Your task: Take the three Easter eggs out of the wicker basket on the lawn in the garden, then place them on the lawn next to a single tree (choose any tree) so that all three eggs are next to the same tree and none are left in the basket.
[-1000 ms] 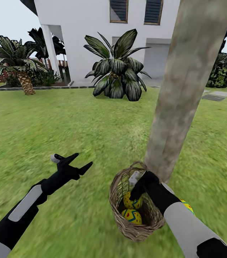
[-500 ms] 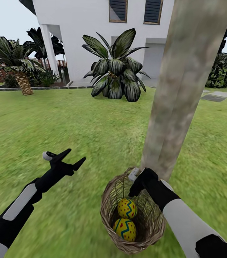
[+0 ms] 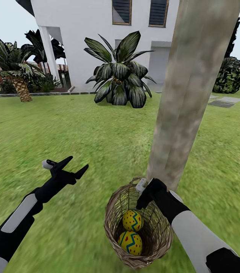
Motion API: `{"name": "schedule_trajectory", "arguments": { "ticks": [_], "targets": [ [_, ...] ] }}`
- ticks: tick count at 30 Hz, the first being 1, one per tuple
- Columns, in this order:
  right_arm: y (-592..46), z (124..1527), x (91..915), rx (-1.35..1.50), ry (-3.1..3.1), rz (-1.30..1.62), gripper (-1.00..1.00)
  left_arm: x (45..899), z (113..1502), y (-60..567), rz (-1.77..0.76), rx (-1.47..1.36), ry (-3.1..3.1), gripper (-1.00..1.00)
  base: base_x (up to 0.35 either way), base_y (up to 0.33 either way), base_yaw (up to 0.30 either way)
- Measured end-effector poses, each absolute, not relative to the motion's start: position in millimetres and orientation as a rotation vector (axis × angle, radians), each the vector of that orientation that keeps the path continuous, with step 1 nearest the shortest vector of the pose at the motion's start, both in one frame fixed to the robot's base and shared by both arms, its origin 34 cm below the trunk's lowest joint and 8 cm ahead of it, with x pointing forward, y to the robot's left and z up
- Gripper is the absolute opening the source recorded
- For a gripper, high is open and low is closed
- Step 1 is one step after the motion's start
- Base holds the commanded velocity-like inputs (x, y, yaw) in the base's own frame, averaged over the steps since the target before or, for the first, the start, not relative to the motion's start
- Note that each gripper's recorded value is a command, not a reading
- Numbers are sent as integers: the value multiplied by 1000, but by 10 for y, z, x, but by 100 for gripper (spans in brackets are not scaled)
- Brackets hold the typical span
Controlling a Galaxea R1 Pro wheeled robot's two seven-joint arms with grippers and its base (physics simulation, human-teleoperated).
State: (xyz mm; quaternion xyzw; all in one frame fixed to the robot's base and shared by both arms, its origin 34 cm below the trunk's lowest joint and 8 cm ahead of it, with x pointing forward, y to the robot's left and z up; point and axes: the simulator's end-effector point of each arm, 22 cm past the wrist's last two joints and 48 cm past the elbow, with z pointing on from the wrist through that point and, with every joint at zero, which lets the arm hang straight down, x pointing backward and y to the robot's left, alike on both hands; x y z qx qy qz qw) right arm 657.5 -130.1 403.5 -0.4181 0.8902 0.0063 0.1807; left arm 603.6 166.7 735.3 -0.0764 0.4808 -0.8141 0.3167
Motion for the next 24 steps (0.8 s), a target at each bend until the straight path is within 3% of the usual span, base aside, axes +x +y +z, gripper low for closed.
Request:
{"name": "schedule_trajectory", "arguments": {
  "ticks": [10,24],
  "targets": [
    [-1654,4074,6993,-1194,2343,-388,100,6036,7353,1668,-2143,-201,1266,100,0,0,0],
    [-1291,4108,6993,-1308,2235,-361,100,6037,7354,1664,-2144,-201,1264,100,0,0,0]
  ]
}}
